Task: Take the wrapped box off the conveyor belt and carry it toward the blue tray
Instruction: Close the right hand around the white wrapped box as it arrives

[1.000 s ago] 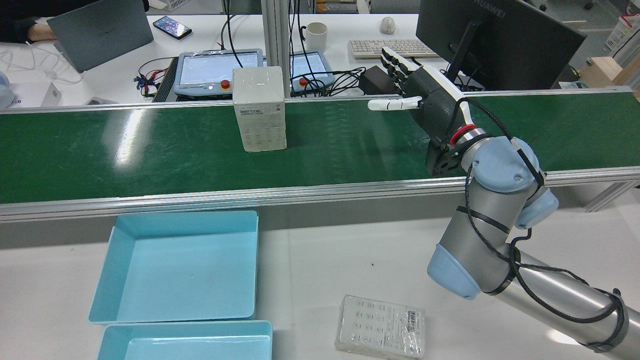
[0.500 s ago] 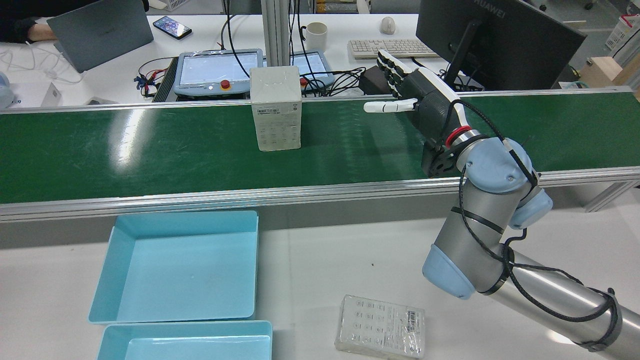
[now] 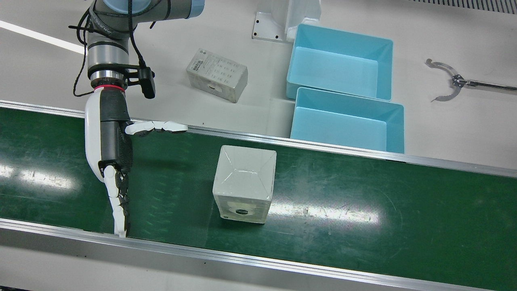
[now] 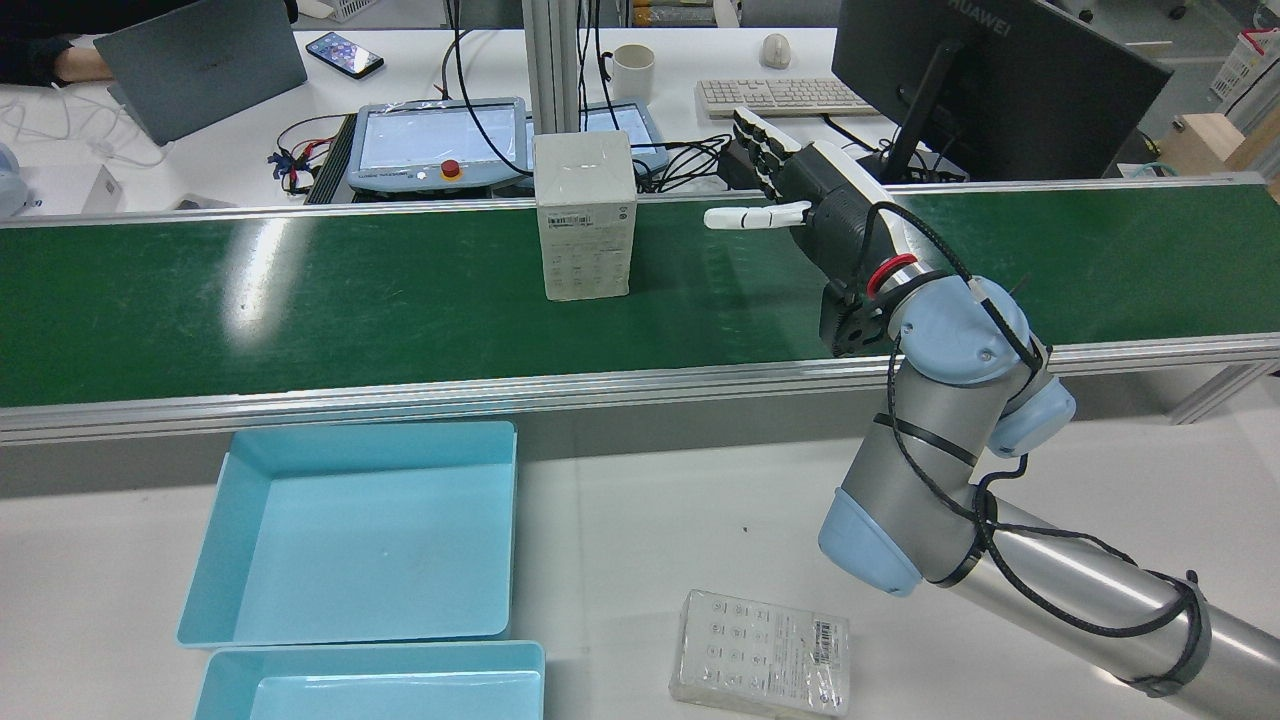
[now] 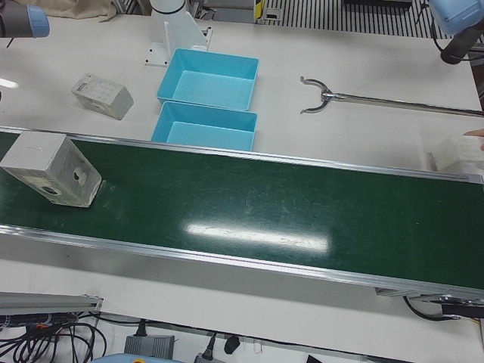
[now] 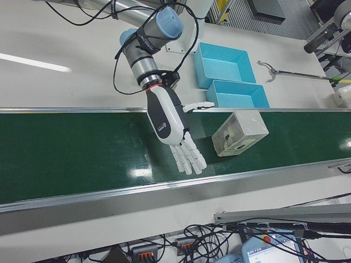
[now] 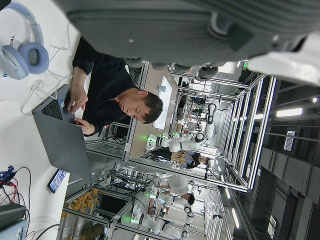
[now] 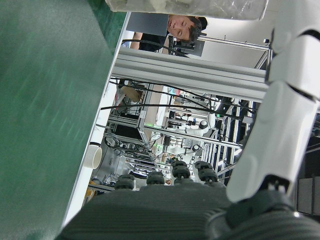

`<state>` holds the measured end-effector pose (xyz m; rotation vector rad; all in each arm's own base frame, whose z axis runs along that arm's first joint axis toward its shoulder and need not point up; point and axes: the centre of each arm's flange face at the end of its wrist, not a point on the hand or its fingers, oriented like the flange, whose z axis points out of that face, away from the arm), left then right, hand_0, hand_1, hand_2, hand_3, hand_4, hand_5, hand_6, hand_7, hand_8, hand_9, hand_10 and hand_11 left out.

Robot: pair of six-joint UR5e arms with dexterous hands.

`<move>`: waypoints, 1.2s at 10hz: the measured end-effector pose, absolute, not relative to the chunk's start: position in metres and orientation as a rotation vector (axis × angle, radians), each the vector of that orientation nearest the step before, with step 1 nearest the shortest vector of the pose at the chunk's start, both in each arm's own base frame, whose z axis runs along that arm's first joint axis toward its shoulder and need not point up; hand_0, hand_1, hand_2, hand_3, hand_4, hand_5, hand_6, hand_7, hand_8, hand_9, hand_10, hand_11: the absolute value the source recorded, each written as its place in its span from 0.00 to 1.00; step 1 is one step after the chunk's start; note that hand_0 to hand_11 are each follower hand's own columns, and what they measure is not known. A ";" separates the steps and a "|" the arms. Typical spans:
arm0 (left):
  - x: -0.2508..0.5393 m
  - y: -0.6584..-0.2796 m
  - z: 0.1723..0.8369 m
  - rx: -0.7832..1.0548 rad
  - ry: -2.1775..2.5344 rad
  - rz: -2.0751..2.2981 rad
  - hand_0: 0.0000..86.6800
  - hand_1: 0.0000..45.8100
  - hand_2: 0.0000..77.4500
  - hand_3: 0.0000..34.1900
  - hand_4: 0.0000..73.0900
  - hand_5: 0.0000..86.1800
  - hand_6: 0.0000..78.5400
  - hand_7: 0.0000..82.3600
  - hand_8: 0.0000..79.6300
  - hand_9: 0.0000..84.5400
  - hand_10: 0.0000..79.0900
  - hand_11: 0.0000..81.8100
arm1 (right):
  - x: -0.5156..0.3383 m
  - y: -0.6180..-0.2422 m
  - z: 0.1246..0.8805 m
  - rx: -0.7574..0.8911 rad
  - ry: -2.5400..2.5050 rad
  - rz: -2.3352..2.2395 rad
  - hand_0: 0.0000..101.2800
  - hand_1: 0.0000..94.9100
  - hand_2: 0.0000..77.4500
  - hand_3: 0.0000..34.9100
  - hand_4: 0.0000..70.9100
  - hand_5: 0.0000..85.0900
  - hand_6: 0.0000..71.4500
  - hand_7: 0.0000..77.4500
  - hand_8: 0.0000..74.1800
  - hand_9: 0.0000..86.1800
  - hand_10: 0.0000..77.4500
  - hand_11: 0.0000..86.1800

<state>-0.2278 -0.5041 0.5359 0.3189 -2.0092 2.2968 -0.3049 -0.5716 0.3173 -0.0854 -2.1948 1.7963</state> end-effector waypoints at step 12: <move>-0.228 -0.504 0.536 0.319 -2.009 2.297 0.00 0.00 0.01 0.00 0.00 0.01 0.00 0.00 0.00 0.00 0.00 0.00 | -0.332 -0.576 0.322 -0.132 -2.232 1.761 0.43 0.12 0.18 0.23 0.03 0.08 0.00 0.00 0.01 0.02 0.00 0.03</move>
